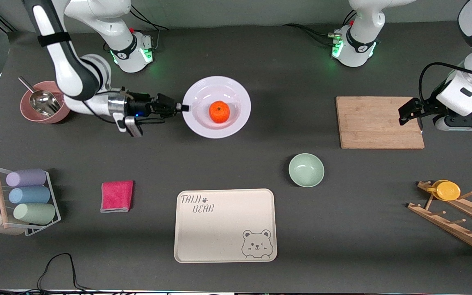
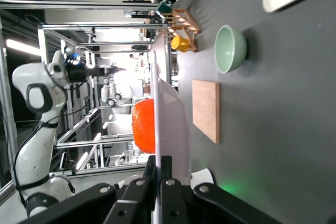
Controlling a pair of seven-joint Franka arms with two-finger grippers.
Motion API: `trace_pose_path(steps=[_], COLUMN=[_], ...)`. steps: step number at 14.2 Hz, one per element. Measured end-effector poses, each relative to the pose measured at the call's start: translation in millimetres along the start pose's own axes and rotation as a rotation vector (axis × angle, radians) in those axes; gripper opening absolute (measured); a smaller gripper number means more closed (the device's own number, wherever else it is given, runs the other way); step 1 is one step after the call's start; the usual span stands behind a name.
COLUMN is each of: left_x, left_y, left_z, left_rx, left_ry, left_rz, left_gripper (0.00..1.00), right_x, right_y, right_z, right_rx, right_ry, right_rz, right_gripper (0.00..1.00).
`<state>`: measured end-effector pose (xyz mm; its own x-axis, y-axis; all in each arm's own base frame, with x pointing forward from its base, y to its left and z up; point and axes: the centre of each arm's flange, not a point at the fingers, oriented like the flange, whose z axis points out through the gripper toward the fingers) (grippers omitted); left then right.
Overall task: Place orange and plate with both arms
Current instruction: 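Slide the plate with the right gripper onto the bear tray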
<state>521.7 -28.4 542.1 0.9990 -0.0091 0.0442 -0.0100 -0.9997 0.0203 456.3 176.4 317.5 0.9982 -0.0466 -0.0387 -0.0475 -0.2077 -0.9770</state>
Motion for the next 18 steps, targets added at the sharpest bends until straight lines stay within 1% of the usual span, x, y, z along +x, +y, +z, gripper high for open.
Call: trace_pose_path(steps=[2,4,7,9,11,13,15,18], left_x=[-0.2,-0.3,-0.4,-0.5,-0.6,-0.4,0.0,0.4], left_y=[0.1,0.1,0.4,1.3,3.2,3.8,3.9,3.9], left_z=[-0.3,0.0,0.2,0.3,0.5,0.5,0.8,2.6], left_rx=[0.0,0.0,0.0,0.0,0.001,0.001,0.001,0.001], left_ry=[0.001,0.0,0.0,0.0,-0.001,0.001,0.006,0.011], left_rz=[0.0,0.0,0.001,0.002,0.006,0.007,0.007,0.007], left_gripper=[1.0,1.0,1.0,1.0,1.0,1.0,1.0,1.0], right_x=[60.9,122.6,195.0,234.1,265.6,286.8,297.8,301.8], right_y=[1.4,14.0,37.6,49.7,59.1,64.5,68.8,90.7], right_z=[-11.1,-15.0,-3.2,4.8,14.1,23.7,34.0,40.5], right_rx=[-0.015,-0.006,0.027,0.041,0.024,0.003,-0.004,-0.02], right_ry=[0.008,0.029,0.046,0.055,0.074,0.11,0.128,0.138], right_rz=[0.015,0.034,0.058,0.055,0.043,0.025,0.01,0.009], right_gripper=[0.04,0.04,0.04,0.04,0.04,0.04,0.04,0.04])
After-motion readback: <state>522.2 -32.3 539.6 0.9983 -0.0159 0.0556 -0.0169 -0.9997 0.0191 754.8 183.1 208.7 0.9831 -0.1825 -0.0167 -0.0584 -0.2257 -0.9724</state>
